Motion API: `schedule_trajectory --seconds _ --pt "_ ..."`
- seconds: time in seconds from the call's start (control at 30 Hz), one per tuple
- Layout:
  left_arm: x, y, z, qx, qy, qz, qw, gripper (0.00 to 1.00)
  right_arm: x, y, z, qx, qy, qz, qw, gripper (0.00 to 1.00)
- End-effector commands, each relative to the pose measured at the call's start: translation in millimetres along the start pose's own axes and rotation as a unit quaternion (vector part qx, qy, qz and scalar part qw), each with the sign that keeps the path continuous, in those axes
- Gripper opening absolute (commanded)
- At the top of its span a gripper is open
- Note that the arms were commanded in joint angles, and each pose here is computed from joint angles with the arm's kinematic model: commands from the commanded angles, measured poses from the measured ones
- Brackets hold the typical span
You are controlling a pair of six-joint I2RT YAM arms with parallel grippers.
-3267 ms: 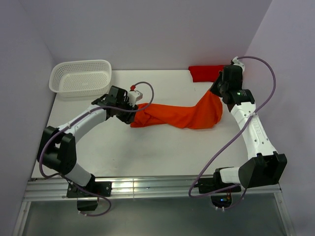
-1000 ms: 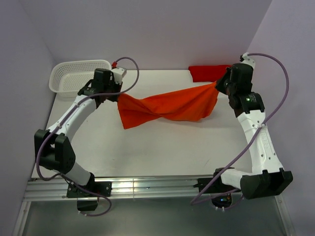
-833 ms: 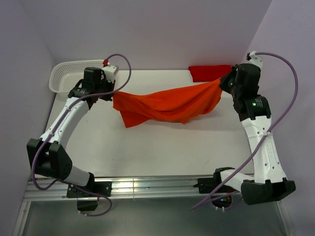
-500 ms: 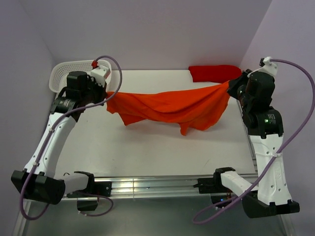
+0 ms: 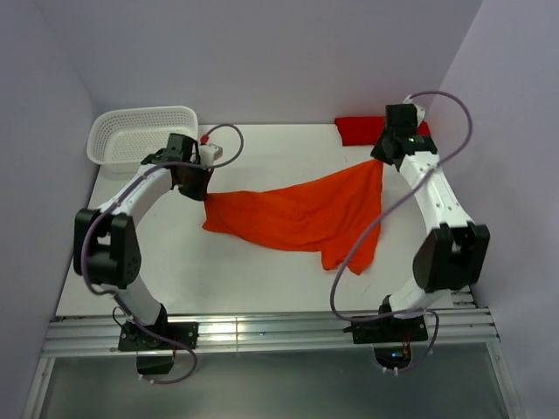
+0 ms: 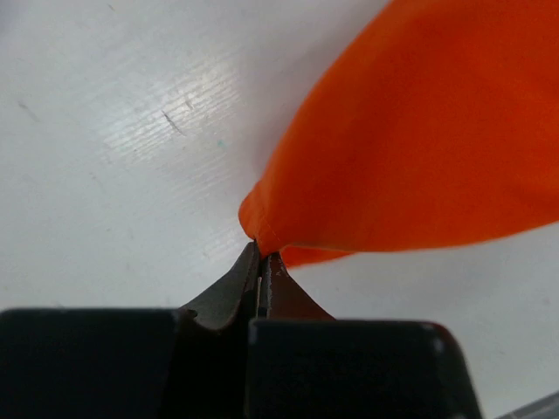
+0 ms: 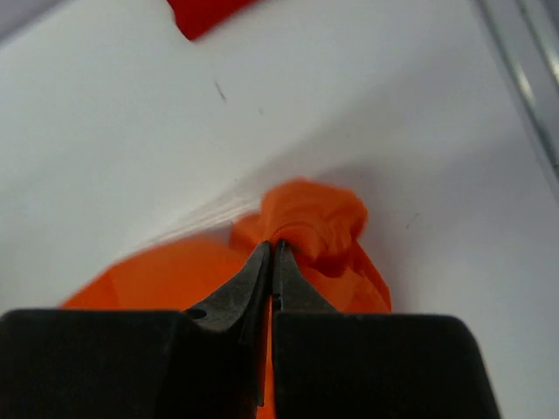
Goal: Roll the t-shirts
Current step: Flatten the tshirt
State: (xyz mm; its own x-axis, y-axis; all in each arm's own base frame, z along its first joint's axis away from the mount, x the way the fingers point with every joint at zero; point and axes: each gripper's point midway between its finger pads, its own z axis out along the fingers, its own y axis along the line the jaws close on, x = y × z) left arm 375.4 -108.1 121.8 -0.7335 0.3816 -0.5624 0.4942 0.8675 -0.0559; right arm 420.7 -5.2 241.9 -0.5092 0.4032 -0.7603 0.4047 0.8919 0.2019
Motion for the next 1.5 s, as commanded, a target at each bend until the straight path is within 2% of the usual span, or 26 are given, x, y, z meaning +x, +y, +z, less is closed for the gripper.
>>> schedule_trajectory --seconds 0.0,0.17,0.37,0.47,0.57,0.7,0.77,0.8,0.83,0.9,0.93,1.13,1.47 --pt "-4 16 31 -0.013 0.013 0.004 1.0 0.0 7 3 43 0.002 0.017 0.001 1.0 0.0" --pt "-1 31 70 -0.022 0.029 -0.008 0.999 0.0 16 8 80 0.009 0.041 0.006 0.999 0.0" --pt "-11 43 78 -0.044 0.017 -0.021 0.999 0.0 15 5 94 0.026 0.042 0.016 0.999 0.0" --pt "-21 47 73 -0.055 -0.008 -0.024 0.998 0.0 21 1 92 0.025 0.044 0.029 0.998 0.0" --pt "-24 47 72 -0.053 -0.017 -0.025 0.998 0.0 23 -17 96 0.036 0.048 0.043 0.997 0.01" --pt "-22 48 76 -0.052 -0.008 -0.027 0.998 0.2 33 -20 99 0.038 0.06 0.041 0.997 0.09" --pt "-23 48 70 -0.053 -0.013 -0.027 0.998 0.35 34 -21 98 0.037 0.06 0.042 0.997 0.18" --pt "-18 48 69 -0.052 -0.011 -0.028 0.998 0.39 34 -23 95 0.039 0.059 0.043 0.997 0.24" --pt "-19 49 64 -0.053 -0.018 -0.028 0.998 0.46 33 -24 94 0.04 0.057 0.043 0.997 0.37" --pt "-20 50 50 -0.056 -0.028 -0.025 0.998 0.51 31 -26 88 0.037 0.052 0.047 0.997 0.46" --pt "-20 49 45 -0.048 -0.03 -0.028 0.998 0.52 30 -26 86 0.036 0.051 0.05 0.997 0.54" --pt "11 27 25 0.002 -0.008 -0.029 1.0 0.44 30 -34 68 0.033 0.037 0.066 0.997 0.64" --pt "57 0 30 0.053 0.02 -0.042 0.997 0.45 56 -42 44 0.0 0.033 0.094 0.995 0.63"
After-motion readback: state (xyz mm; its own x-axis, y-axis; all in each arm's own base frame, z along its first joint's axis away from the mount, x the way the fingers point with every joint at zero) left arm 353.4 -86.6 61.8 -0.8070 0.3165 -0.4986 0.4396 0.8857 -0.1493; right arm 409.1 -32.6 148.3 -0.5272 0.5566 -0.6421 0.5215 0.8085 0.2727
